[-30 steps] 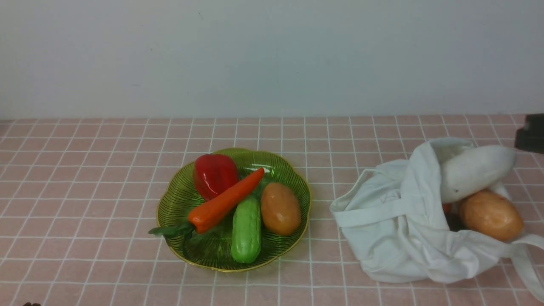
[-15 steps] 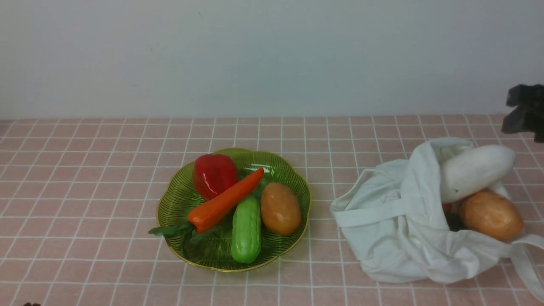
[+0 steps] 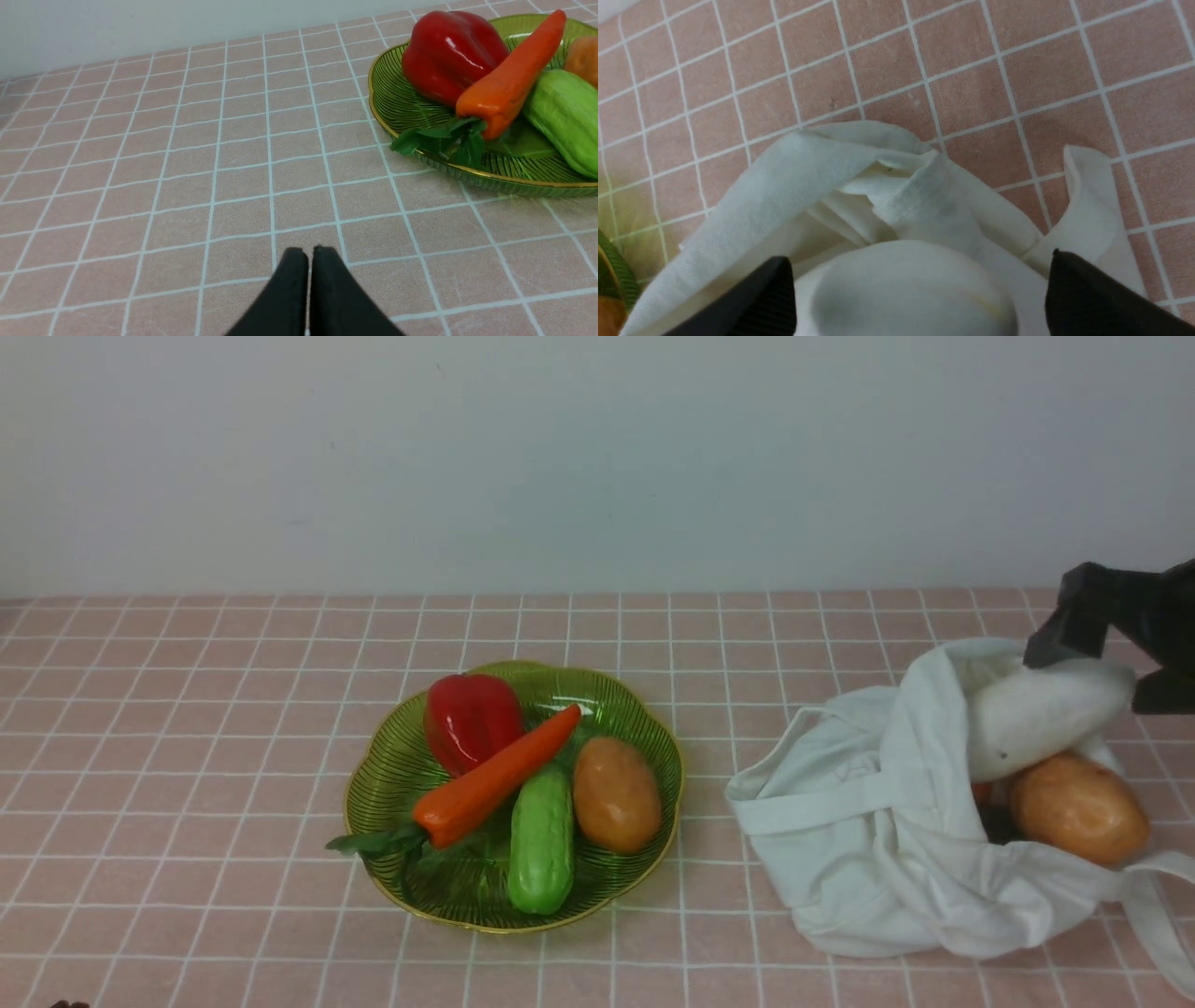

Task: Take vegetables from bag on pink coffee tablecloth place on plate.
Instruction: 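Reach into the cloth bag and grasp a vegetable inside it with the right gripper, then take the vegetable out of the bag and place it on the plate with the right gripper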

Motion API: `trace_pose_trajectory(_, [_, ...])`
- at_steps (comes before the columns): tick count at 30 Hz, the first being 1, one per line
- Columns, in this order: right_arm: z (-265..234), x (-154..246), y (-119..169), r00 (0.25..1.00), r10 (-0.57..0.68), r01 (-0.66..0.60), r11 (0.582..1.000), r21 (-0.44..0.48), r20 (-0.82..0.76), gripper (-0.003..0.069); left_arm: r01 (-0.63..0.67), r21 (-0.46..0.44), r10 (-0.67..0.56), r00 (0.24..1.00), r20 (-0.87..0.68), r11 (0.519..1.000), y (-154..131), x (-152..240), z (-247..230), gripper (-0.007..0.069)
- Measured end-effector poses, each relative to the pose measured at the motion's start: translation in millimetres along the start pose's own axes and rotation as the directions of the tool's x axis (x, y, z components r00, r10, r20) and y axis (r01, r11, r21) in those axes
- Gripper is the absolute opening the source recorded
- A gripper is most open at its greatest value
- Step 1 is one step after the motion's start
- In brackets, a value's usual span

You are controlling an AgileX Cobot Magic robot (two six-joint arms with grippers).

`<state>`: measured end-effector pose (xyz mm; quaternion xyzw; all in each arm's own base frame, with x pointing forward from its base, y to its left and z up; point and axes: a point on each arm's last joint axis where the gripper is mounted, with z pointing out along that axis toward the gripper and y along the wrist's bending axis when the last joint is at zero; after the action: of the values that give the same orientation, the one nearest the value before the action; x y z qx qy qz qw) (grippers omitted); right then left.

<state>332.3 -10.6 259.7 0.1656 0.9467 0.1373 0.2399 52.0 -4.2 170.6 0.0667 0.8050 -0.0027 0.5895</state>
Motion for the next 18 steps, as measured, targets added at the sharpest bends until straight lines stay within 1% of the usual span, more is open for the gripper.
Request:
trace_pose_trajectory(1, [0.0, 0.1, 0.0, 1.0, -0.002, 0.002, 1.0, -0.001, -0.001, 0.062, 0.0, 0.0, 0.0, 1.0, 0.0, 1.0, 0.0, 0.0, 0.0, -0.0005])
trace_pose_trajectory(2, [0.0, 0.8, 0.0, 1.0, -0.013, 0.013, 1.0, 0.0, -0.009, 0.0542, 0.0, 0.0, 0.0, 1.0, 0.0, 1.0, 0.0, 0.0, 0.0, -0.0005])
trace_pose_trajectory(4, [0.0, 1.0, 0.1, 1.0, -0.021, 0.021, 1.0, -0.001, -0.011, 0.0433, 0.0, 0.0, 0.0, 1.0, 0.0, 1.0, 0.0, 0.0, 0.0, -0.0005])
trace_pose_trajectory(7, [-0.1, 1.3, 0.3, 1.0, -0.023, 0.023, 1.0, -0.004, -0.014, 0.044, 0.0, 0.0, 0.0, 1.0, 0.0, 1.0, 0.0, 0.0, 0.0, -0.0005])
trace_pose_trajectory(10, [-3.3, 1.6, 2.9, 1.0, -0.016, 0.016, 1.0, -0.025, -0.011, 0.0442, 0.0, 0.0, 0.0, 1.0, 0.0, 1.0, 0.0, 0.0, 0.0, -0.0005])
trace_pose_trajectory(14, [-17.9, 1.7, 8.1, 0.999, -0.031, 0.032, 0.998, -0.054, 0.025, 0.0442, 0.0, 0.0, 0.0, 1.0, 0.0, 1.0, 0.0, 0.0, 0.0, -0.0005])
trace_pose_trajectory(18, [-55.9, 4.2, 16.3, 0.99, -0.069, 0.079, 0.994, -0.075, 0.124, 0.0442, 0.0, 0.0, 0.0, 1.0, 0.0, 1.0, 0.0, 0.0, 0.0, -0.0005])
